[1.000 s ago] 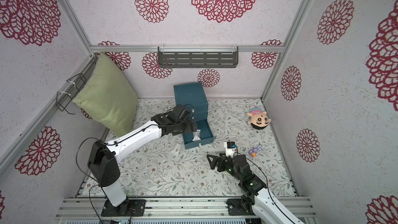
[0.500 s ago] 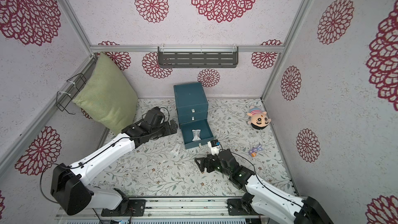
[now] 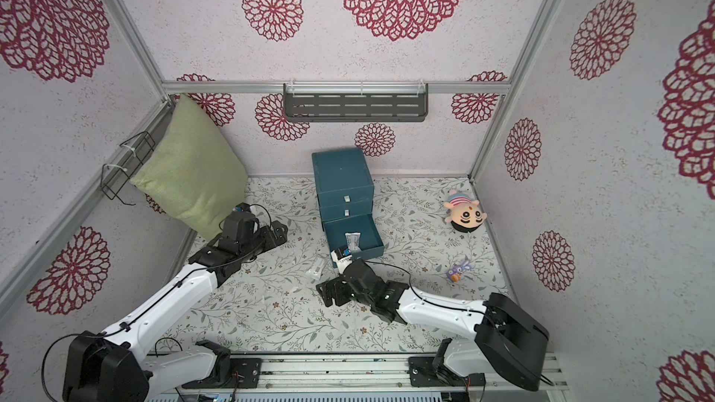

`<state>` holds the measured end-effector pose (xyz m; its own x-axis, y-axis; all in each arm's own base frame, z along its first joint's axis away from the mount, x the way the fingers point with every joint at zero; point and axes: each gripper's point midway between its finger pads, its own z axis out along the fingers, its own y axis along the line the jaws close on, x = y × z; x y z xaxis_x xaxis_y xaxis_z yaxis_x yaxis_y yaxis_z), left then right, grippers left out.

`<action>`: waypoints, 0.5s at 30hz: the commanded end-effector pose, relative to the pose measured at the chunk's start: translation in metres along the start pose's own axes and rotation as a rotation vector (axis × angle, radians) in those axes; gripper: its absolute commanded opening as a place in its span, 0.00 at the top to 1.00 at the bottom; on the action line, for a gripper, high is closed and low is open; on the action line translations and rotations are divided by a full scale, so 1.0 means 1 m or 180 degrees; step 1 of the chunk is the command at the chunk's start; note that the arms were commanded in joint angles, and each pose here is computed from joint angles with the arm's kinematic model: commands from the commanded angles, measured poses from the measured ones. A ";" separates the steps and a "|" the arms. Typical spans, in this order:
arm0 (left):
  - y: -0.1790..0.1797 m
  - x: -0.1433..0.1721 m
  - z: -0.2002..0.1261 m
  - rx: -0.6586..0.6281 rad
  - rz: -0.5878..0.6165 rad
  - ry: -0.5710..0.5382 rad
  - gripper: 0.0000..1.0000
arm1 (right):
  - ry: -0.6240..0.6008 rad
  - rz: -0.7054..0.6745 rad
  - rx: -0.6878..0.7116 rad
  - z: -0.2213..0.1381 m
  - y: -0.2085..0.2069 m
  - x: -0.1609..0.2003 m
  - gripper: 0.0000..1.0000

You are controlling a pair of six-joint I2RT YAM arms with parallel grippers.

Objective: Place the cookies into the drawer by color
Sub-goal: Pick up the cookie at the center of the board.

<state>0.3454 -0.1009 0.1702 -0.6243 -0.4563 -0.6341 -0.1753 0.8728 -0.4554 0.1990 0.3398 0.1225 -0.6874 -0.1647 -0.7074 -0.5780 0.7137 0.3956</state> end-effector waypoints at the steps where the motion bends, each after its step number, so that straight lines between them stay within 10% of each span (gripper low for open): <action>1: 0.001 -0.025 -0.012 0.0155 -0.0116 -0.0438 0.03 | 0.0004 -0.0114 0.0189 0.010 0.010 -0.009 0.05; 15: 0.047 -0.030 -0.046 -0.0106 -0.0002 -0.1132 0.03 | 0.0641 -0.0097 0.0806 0.060 0.010 0.008 0.05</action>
<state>0.3175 -0.0478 0.1772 -0.3900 -0.5032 -0.7712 -0.2101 0.8640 -0.4575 0.2092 0.3951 0.0906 -0.7339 -0.3005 -0.6092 -0.5393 0.8030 0.2536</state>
